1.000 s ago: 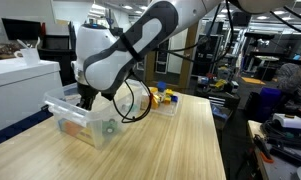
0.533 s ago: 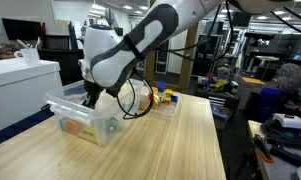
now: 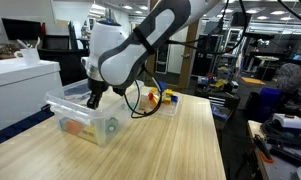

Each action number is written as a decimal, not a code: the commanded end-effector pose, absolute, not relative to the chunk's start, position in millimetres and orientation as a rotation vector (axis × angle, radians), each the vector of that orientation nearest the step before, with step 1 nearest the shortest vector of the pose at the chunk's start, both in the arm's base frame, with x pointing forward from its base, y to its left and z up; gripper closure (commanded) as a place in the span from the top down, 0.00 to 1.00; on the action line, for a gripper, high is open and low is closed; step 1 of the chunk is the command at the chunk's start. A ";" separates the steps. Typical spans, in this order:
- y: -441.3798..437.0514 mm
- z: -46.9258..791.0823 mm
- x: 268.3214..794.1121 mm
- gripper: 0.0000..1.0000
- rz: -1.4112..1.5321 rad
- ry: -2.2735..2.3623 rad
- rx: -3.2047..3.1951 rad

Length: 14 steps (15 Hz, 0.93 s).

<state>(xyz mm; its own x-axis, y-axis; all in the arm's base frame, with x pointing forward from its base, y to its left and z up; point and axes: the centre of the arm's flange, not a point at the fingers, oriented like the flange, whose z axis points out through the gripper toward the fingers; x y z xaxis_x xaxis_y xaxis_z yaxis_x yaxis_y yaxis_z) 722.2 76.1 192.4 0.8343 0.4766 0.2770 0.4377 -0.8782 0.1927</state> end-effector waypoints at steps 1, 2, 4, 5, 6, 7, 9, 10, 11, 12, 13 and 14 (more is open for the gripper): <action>81.8 203.4 693.5 0.69 0.474 0.845 2.862; 87.1 203.4 694.1 0.78 0.484 0.858 2.857; 94.5 206.3 704.4 0.98 0.512 0.832 2.858; 96.1 208.3 712.3 1.00 0.527 0.782 2.866; 96.4 209.6 714.9 1.00 0.534 0.768 2.867; 96.7 212.5 719.2 1.00 0.539 0.749 2.869; 98.9 217.2 728.0 1.00 0.539 0.684 2.886; 101.9 217.2 734.6 1.00 0.496 0.611 2.899; 105.2 217.2 737.5 1.00 0.449 0.552 2.903; 106.5 217.0 738.6 1.00 0.419 0.520 2.907; 108.7 217.5 740.7 1.00 0.395 0.489 2.911; 114.2 218.1 745.7 1.00 0.350 0.446 2.918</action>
<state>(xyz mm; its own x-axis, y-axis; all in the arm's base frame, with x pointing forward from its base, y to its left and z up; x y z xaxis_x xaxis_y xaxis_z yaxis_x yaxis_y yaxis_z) 733.6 107.9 218.0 0.9083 0.3500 0.2290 0.3093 -0.9306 0.1955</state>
